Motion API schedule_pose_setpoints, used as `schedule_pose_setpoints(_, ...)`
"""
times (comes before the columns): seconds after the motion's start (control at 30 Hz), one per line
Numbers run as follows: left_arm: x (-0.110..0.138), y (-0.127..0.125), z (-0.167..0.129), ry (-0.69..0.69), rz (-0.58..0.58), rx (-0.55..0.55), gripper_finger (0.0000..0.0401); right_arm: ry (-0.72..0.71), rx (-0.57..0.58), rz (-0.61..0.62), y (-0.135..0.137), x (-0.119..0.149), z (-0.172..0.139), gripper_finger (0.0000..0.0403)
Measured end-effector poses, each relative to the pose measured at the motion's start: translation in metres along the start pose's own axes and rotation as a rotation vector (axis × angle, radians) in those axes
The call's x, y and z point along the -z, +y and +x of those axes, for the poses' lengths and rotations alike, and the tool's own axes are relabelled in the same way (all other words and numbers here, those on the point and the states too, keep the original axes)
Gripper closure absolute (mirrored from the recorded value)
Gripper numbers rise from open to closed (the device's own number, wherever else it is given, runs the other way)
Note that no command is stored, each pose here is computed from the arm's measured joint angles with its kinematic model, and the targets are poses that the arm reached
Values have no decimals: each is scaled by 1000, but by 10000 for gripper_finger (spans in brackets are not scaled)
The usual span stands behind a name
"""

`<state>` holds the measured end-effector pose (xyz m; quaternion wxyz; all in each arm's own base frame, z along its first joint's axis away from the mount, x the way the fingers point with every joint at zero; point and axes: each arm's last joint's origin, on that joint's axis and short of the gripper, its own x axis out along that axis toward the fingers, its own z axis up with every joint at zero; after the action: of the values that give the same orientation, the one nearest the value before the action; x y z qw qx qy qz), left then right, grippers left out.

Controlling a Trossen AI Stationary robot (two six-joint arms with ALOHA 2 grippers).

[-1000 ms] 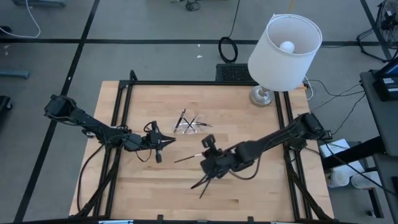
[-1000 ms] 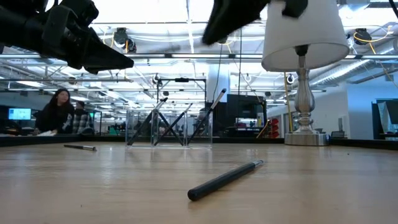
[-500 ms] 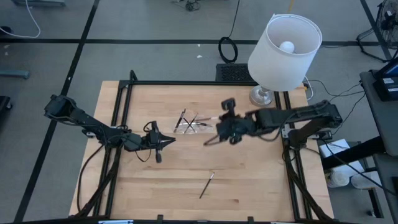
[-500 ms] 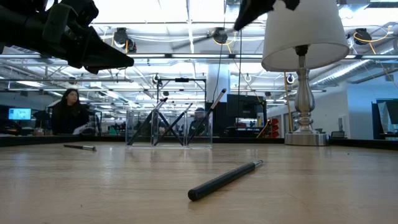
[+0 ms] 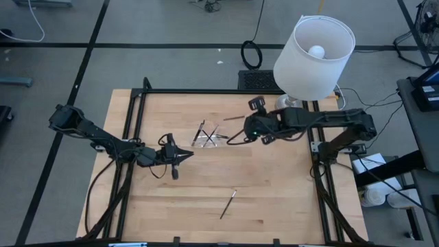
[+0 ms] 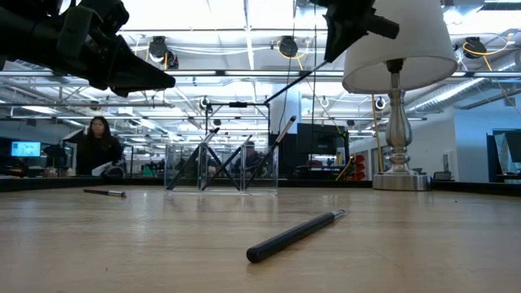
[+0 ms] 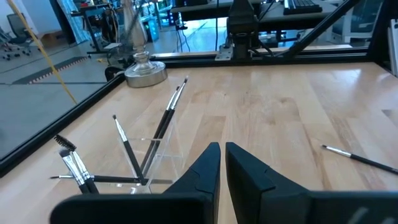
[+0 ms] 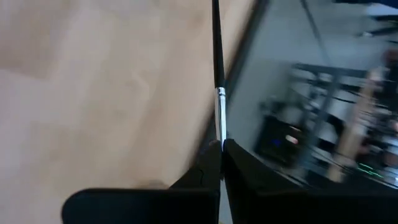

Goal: Put items in baskets/containers
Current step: Put the black eyeshadow brush into the transparent organizer

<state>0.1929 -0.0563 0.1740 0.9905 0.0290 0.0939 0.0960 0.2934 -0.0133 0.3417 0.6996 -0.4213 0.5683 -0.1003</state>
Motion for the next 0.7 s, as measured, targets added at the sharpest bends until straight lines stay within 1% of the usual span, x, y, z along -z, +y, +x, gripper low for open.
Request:
schedule_pose_setpoints(0.07,0,0,0,0,0,-2,366,40,56,-41,1,0,-3,403)
schedule_pose_setpoints(0.13,0,0,0,0,0,-2,366,48,85,-83,4,-3,-6,403)
schedule_pose_setpoints(0.3,0,0,0,0,8,-2,366,-18,114,-149,10,-14,-15,403)
schedule_pose_setpoints(0.43,0,0,0,0,15,-10,366,-43,118,-260,19,-19,-21,403)
schedule_pose_setpoints(0.6,0,0,0,2,8,-10,366,-58,133,-346,32,-26,-11,403)
schedule_pose_setpoints(0.7,1,0,0,6,11,-11,366,-42,176,-390,38,-28,-3,403)
